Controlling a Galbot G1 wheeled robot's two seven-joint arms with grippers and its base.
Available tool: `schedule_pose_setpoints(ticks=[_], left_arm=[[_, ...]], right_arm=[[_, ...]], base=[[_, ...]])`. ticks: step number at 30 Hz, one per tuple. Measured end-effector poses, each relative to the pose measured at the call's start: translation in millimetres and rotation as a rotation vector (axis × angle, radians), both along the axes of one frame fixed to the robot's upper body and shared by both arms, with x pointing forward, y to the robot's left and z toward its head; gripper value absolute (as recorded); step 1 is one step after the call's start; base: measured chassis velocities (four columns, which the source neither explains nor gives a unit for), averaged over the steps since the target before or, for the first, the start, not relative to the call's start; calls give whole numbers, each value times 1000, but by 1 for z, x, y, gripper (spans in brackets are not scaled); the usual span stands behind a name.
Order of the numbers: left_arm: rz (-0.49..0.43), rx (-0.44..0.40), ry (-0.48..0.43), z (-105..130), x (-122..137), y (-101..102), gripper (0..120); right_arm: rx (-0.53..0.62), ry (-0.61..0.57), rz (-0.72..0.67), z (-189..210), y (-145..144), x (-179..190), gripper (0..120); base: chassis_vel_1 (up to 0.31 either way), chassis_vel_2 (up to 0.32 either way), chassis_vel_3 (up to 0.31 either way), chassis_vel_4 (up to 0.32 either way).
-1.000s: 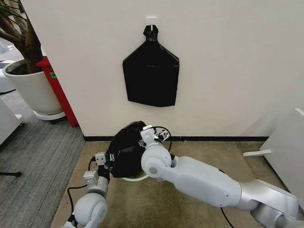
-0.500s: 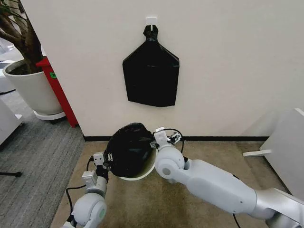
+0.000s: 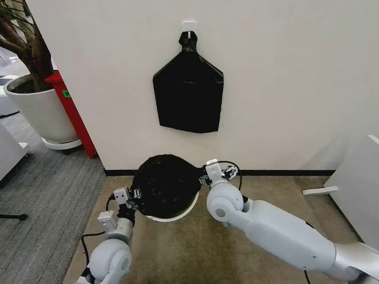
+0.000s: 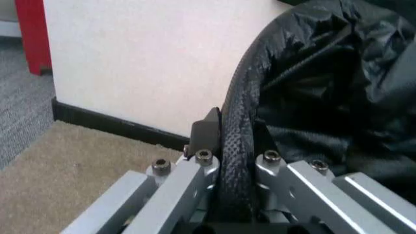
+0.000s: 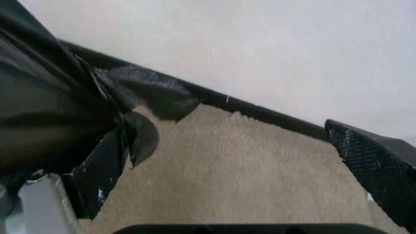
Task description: Place the garbage bag over the trash bin.
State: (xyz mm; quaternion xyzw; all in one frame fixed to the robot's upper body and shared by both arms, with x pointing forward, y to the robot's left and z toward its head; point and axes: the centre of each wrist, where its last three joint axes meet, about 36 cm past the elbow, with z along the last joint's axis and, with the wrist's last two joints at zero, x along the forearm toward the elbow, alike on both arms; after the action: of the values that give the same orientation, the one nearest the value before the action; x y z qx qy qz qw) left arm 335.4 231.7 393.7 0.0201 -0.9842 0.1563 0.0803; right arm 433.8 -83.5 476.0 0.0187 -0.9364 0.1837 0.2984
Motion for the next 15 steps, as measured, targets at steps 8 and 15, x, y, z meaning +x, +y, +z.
schedule_pose_setpoints(ticks=[8, 15], left_arm=[[22, -38, 2, 4, 4, -2, 4], [45, -80, 5, 6, 6, -6, 4]], right_arm=[[11, 11, -5, -5, -12, -5, 100], [47, 26, 25, -7, -13, -17, 100]], base=[[0, 0, 0, 0], [0, 0, 0, 0]])
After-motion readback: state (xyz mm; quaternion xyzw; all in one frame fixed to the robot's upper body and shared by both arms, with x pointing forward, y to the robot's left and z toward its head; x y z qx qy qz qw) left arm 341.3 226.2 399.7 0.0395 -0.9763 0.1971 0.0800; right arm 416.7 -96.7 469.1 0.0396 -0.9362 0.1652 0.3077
